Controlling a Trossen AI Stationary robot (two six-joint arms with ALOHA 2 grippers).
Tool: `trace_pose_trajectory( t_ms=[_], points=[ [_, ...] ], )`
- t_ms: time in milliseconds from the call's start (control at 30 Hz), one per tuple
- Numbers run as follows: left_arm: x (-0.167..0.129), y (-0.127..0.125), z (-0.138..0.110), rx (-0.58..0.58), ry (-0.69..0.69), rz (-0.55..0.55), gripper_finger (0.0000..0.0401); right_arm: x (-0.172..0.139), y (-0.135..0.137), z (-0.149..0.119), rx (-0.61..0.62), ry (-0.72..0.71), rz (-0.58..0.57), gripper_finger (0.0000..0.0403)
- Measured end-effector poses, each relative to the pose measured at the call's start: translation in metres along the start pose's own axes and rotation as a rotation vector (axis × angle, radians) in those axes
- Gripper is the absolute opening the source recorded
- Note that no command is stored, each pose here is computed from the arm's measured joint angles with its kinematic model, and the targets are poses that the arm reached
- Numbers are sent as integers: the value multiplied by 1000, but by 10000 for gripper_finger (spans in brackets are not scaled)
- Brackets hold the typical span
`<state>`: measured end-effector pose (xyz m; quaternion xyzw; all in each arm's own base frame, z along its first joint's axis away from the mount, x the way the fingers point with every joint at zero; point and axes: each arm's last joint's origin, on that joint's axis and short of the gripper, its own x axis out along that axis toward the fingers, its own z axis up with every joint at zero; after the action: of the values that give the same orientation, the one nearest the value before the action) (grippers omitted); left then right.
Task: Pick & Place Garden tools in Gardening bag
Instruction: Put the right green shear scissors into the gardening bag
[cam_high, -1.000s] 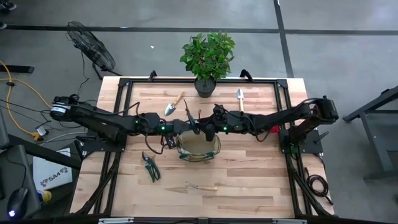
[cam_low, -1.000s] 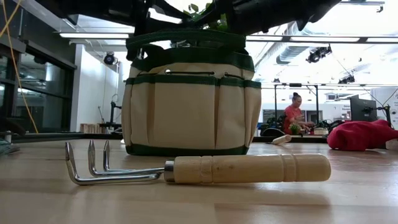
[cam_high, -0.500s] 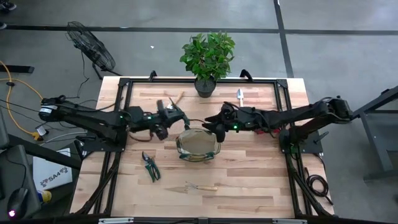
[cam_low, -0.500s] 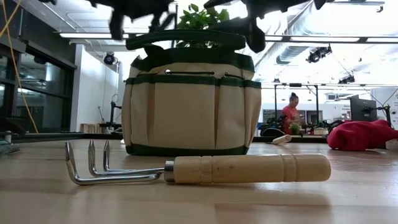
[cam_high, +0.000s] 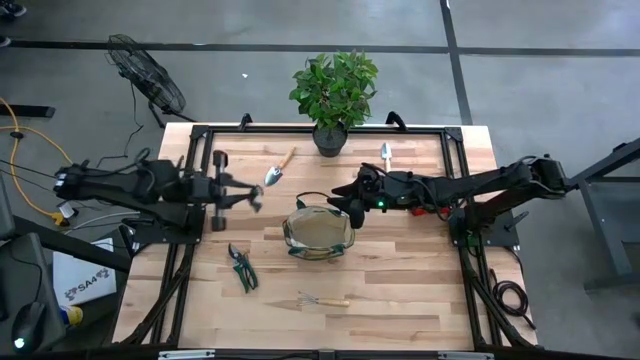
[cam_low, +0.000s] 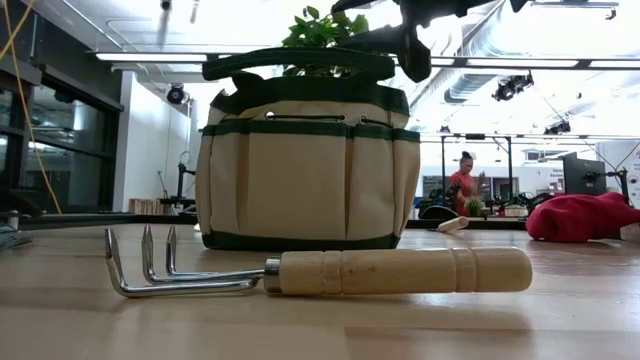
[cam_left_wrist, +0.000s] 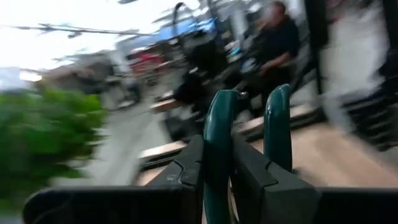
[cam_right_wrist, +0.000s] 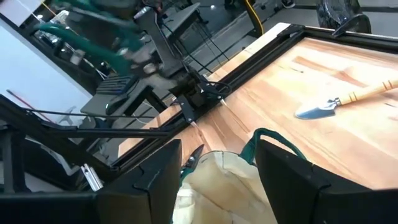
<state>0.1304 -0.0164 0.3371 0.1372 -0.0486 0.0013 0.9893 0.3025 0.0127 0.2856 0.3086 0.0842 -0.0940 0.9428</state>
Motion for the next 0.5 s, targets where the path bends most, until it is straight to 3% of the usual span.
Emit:
trace_pose_trajectory(
  t_ms=[167,333,500],
  points=[
    [-11,-4,-1,-105,-28,-186,45,0,-1,0,-10,-17,-24,197],
    [-12,-12,-27,-141,-91,-180,45,0,-1,0,-13,-18,-25,197],
    [-18,-22,-61,-164,-251,-147,45,0,-1,0,-33,-18,-25,197]
  ],
)
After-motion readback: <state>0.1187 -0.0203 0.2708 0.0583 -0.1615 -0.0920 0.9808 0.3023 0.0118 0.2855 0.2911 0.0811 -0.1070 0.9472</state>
